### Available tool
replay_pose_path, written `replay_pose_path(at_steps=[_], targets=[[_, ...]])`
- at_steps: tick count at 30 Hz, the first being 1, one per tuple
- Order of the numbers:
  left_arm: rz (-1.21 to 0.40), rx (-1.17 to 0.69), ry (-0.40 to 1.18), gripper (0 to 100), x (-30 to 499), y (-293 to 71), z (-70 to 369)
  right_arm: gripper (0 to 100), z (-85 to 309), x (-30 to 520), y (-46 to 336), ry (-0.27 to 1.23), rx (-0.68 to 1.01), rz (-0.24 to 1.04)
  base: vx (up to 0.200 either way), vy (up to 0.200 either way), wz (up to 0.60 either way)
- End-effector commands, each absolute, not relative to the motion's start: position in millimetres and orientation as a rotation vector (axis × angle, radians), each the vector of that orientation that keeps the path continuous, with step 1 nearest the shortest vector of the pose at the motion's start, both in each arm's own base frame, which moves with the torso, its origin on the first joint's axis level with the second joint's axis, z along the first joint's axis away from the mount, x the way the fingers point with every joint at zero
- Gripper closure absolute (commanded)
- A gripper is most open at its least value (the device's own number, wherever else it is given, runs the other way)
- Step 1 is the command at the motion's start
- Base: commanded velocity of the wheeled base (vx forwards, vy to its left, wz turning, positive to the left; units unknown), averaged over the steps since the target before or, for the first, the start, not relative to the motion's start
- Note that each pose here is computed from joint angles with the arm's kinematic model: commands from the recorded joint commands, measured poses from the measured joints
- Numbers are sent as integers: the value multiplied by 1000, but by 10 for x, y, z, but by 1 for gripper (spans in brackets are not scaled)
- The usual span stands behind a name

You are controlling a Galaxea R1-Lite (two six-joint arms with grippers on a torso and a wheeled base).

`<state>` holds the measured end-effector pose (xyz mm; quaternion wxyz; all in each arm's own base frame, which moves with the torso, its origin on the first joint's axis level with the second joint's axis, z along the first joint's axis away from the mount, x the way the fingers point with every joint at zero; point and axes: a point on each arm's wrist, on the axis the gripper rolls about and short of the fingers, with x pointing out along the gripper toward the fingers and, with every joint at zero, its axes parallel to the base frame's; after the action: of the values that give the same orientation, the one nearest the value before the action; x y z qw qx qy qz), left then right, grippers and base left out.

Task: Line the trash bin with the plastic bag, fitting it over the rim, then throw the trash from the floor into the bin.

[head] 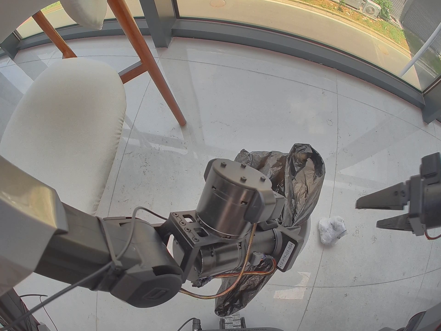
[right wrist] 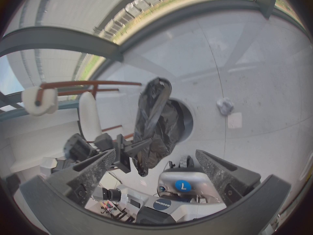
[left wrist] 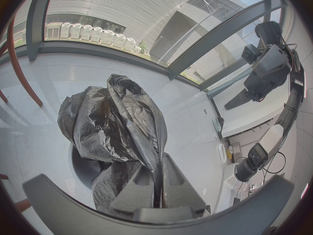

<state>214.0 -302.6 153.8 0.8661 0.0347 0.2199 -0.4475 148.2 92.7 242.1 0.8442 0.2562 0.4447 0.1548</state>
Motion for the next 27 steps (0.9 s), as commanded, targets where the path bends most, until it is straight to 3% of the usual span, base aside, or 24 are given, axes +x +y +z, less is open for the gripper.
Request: replay_pose_path(at_steps=[1,23,24,27], targets=[[-927,75,452,100,2146,-3024,1562,0,2052,1947,1232,1134,481,233,0,0,0],[-928,77,456,100,2146,-3025,1552,0,2081,2769,1357,966,561,184,0,0,0],[-928,77,456,100,2147,-3027,1548,100,2073,2760,1369,971,558,187,0,0,0],[-926,79,459,100,2147,-3027,1537,100,2037,2764,1397,984,552,188,0,0,0]])
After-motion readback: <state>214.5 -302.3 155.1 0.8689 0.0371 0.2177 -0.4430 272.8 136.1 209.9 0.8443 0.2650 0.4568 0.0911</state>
